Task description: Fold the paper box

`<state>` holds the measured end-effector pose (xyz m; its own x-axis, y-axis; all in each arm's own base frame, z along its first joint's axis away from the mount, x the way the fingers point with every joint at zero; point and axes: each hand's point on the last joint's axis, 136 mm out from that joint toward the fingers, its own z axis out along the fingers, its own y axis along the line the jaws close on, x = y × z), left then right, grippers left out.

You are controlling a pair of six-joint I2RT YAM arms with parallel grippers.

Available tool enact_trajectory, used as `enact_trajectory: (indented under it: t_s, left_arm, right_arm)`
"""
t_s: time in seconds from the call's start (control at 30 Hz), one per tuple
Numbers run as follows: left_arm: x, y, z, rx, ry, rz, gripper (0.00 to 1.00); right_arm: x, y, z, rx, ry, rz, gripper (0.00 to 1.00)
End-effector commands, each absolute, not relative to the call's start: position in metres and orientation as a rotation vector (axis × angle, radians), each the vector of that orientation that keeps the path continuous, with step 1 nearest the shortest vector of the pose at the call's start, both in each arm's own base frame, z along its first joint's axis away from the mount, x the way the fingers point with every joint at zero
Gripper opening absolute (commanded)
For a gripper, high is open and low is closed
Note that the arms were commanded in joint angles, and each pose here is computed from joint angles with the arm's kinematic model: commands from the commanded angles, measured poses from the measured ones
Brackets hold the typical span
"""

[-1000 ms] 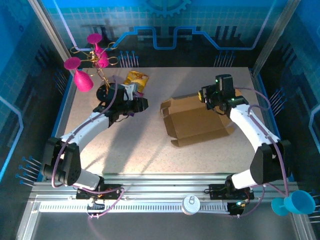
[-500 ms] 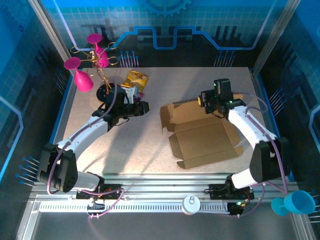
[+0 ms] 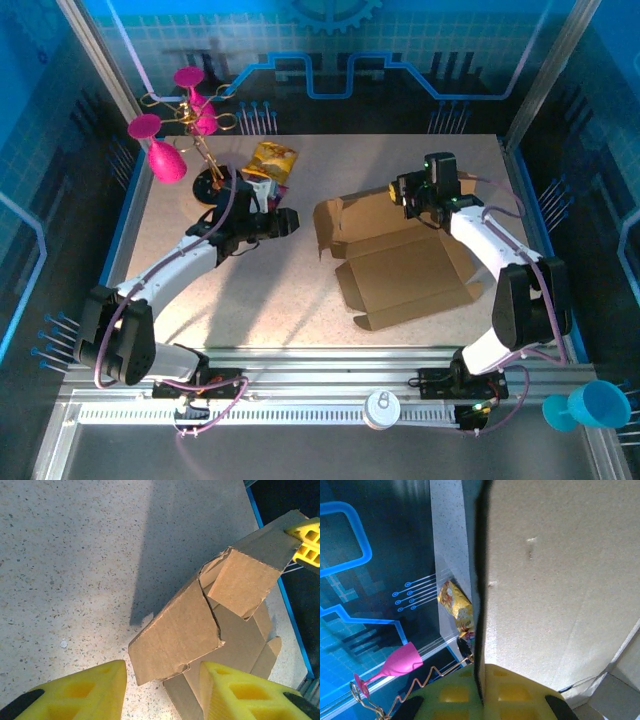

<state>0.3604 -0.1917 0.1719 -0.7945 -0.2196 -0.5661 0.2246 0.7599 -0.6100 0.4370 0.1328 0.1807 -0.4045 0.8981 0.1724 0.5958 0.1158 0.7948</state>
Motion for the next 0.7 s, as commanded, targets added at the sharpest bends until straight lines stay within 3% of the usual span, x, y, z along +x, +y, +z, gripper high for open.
enact_trajectory:
  t_s: [0.0,0.33,0.67]
  left_arm:
    - [0.361,-0.197,0.155,0.067,2.36,-0.895,0.43]
    - [0.377,-0.211,0.149,0.09,2.346,-0.94,0.43]
    - [0.37,-0.241,0.136,0.374,2.274,-0.984,0.43]
  right_arm:
    - [0.444,0.127,0.196,1.368,2.013,1.259,0.0]
    - [0.43,0.121,0.185,1.3,1.976,1.349,0.0]
    - [0.45,0.126,0.206,1.223,1.937,1.448,0.0]
